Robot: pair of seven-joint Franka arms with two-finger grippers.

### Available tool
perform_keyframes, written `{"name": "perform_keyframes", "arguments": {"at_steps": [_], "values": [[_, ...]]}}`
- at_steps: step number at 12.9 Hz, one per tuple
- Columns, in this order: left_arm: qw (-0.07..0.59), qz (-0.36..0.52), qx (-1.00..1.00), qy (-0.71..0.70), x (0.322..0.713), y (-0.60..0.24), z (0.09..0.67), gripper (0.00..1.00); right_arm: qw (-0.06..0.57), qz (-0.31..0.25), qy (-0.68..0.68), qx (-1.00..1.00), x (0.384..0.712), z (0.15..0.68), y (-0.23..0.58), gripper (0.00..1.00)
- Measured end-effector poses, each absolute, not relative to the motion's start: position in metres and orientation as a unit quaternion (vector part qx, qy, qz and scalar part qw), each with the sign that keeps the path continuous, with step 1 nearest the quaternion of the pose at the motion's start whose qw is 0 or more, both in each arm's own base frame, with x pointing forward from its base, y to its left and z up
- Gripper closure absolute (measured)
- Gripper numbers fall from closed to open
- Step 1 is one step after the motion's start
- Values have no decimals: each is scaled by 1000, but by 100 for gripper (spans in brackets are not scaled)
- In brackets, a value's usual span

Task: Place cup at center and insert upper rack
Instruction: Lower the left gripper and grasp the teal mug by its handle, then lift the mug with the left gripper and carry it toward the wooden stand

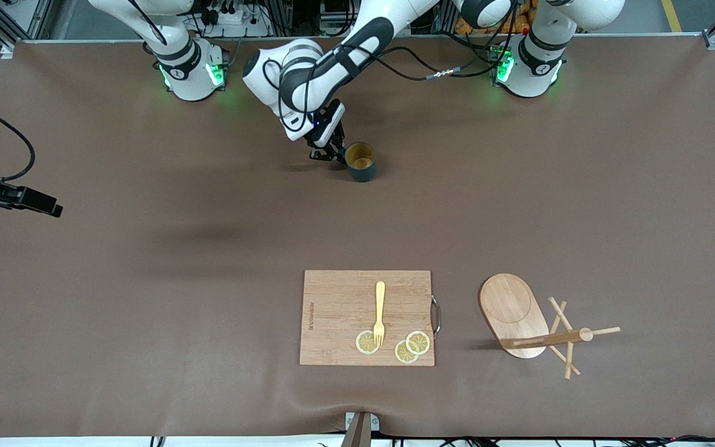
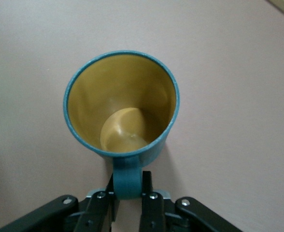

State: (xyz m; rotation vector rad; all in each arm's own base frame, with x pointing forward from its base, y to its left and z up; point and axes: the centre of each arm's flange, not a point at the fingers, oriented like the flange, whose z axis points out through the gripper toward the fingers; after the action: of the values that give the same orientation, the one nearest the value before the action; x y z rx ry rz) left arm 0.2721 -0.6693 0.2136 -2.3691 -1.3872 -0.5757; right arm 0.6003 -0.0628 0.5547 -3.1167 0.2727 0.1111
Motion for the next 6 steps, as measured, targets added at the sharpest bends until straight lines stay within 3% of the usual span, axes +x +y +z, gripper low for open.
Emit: {"name": "perform_keyframes", "arguments": {"at_steps": [6], "values": [[101,-113,-842,-518,353,-645,346,79,6,35,91,-995,599,555,-77,0]]}}
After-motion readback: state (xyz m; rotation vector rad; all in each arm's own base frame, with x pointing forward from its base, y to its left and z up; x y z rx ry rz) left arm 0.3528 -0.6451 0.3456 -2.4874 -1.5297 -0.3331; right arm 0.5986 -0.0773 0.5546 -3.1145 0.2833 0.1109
